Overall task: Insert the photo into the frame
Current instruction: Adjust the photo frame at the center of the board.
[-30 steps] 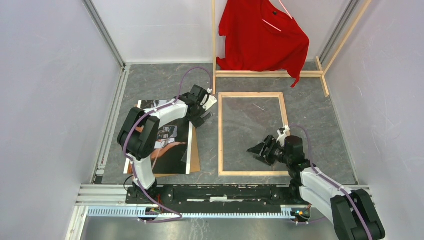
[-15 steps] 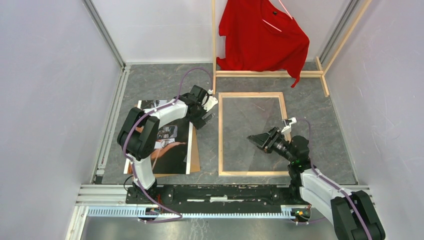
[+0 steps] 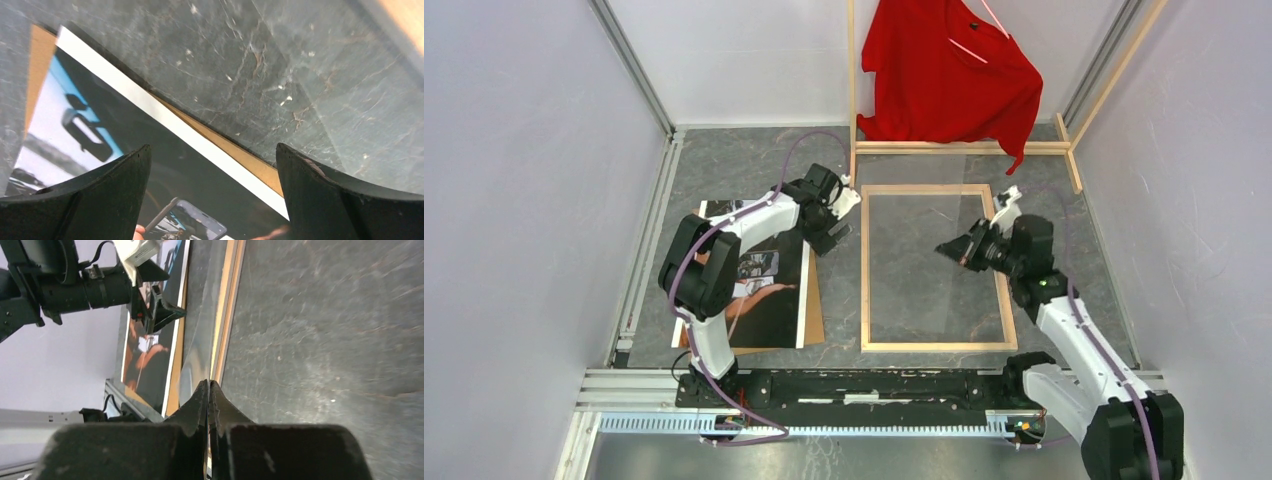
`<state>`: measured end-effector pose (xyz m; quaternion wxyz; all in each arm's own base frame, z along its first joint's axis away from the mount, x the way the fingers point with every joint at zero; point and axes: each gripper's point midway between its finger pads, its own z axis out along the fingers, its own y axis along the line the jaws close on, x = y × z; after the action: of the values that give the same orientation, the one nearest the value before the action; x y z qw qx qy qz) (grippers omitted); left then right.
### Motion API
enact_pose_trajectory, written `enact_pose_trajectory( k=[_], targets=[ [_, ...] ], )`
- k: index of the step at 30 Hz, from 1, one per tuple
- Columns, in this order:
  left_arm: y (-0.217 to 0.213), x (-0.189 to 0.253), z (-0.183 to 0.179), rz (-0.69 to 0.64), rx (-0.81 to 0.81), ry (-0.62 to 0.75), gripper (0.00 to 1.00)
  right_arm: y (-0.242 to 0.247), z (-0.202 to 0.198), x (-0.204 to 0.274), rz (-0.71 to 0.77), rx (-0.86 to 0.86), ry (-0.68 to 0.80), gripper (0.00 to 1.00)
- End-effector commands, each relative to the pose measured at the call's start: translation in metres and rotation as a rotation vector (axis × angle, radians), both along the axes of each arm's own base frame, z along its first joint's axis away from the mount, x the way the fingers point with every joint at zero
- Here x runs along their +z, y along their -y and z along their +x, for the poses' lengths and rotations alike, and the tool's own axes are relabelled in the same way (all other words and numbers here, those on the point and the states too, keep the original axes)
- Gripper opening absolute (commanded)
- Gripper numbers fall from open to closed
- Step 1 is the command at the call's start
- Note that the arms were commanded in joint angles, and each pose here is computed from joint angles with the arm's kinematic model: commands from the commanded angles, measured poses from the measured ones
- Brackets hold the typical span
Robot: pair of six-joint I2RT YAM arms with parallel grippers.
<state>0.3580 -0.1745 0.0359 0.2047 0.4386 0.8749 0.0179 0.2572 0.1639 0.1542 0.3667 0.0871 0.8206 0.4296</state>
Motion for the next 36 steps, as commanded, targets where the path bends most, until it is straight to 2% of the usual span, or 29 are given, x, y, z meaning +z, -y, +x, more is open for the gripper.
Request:
enact_pose_trajectory(
  k=[1,8,14,22,25,30,34,36],
  targets=[
    [0.015,0.052,0.026,-0.133,0.077,0.076,1.00,0.030,-0.009,0.004,-0.190,0.063,-0.030,0.00],
    [0.058,0.040,0.007,-0.297,0.103,-0.093,1.00,0.073,0.001,0.067,-0.299,-0.035,0.049,0.00],
    [0.105,0.037,-0.008,-0.430,0.094,-0.212,1.00,0.075,-0.001,0.102,-0.259,-0.103,0.134,0.00],
    [0.143,0.017,-0.022,-0.433,0.041,-0.262,1.00,0.072,-0.007,0.106,-0.242,-0.089,0.109,0.00],
    [0.143,0.005,-0.019,-0.369,0.034,-0.223,0.93,0.072,-0.008,0.111,-0.249,-0.075,0.105,0.00],
    [0.116,-0.013,-0.003,-0.219,0.044,-0.104,0.73,0.068,-0.009,0.115,-0.237,-0.052,0.104,0.00],
    [0.097,-0.022,-0.005,-0.153,0.038,-0.063,0.59,0.059,-0.009,0.112,-0.183,-0.018,0.100,0.00],
    [0.087,-0.023,-0.004,-0.121,0.024,-0.031,0.56,0.052,-0.009,0.111,-0.137,0.010,0.096,0.00]
  ],
)
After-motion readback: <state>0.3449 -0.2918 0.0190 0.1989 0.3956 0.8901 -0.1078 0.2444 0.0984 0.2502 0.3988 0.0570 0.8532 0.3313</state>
